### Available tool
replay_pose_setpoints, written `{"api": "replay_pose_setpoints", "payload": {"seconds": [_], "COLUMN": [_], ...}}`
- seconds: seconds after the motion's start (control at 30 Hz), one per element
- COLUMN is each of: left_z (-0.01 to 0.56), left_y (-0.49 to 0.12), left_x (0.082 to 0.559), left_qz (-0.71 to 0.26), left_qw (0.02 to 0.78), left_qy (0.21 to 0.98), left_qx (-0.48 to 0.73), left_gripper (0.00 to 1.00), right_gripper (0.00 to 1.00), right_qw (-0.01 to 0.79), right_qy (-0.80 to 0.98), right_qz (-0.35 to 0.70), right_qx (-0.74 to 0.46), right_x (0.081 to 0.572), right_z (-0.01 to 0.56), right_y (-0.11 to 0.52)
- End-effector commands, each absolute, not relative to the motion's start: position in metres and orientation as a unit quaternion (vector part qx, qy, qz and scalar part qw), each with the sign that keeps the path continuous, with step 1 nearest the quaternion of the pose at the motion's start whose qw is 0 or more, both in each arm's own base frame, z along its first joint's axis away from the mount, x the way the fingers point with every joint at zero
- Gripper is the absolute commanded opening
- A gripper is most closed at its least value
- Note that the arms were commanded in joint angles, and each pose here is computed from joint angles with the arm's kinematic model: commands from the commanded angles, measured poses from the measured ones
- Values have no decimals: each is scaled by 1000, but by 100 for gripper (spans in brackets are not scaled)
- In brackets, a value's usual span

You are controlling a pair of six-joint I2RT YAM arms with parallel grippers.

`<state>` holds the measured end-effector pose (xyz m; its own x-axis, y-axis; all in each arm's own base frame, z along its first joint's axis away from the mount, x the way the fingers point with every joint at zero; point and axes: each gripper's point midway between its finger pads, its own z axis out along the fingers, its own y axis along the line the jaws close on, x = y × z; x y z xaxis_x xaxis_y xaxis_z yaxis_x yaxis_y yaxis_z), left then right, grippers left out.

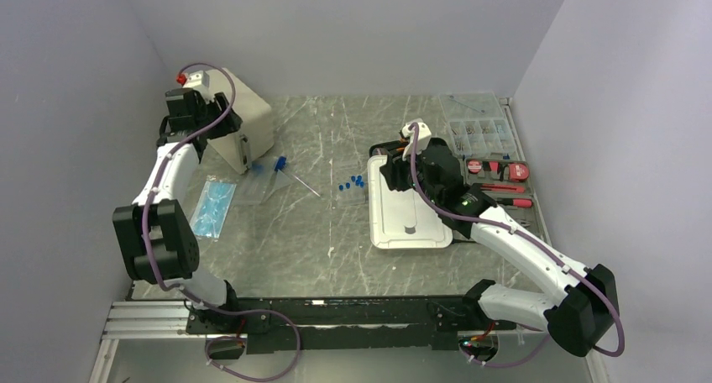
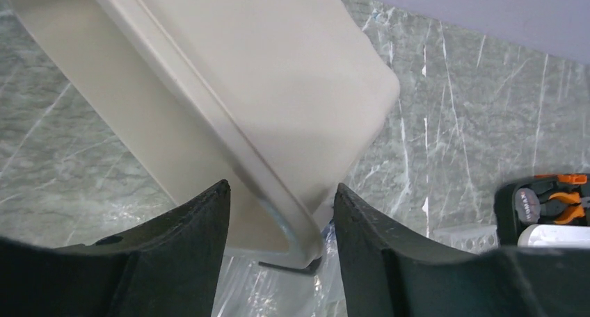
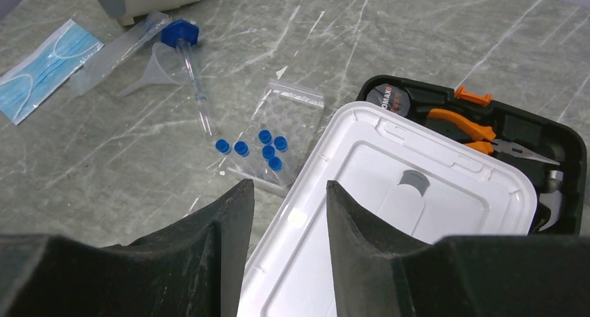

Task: Organize the chemistry lab equipment

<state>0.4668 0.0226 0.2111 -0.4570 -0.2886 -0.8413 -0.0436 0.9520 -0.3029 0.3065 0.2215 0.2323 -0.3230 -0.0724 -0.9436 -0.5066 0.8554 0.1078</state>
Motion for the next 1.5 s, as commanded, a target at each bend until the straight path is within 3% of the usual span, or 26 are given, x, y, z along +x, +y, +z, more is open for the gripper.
{"api": "replay_pose_setpoints", "payload": {"seconds": [0.0, 0.13, 0.47, 0.7, 1.13, 1.47], "left_z": [214, 211, 217, 238, 221, 192], "left_y": [22, 12, 26, 41, 19, 11], "left_x": [478, 483, 470, 448, 436, 435], "left_qz": [-142, -177, -134, -52, 135, 213], "left_qw": [502, 501, 509, 518, 422, 368], "left_qy": [842, 835, 835, 849, 885, 882], "left_qx": [-138, -145, -159, -88, 140, 204], "left_gripper": [58, 49, 1, 0, 0, 0], "right_gripper": [45, 45, 46, 47, 47, 48], "right_qw": [568, 567, 567, 568, 567, 568], "right_qy": [774, 775, 776, 775, 774, 774], "right_qz": [211, 213, 209, 210, 214, 212], "right_qx": [-180, -181, -181, -180, -181, -179], "right_x": [308, 309, 308, 307, 306, 305], "right_z": [245, 244, 243, 243, 243, 242], "right_y": [225, 226, 224, 224, 224, 222]}}
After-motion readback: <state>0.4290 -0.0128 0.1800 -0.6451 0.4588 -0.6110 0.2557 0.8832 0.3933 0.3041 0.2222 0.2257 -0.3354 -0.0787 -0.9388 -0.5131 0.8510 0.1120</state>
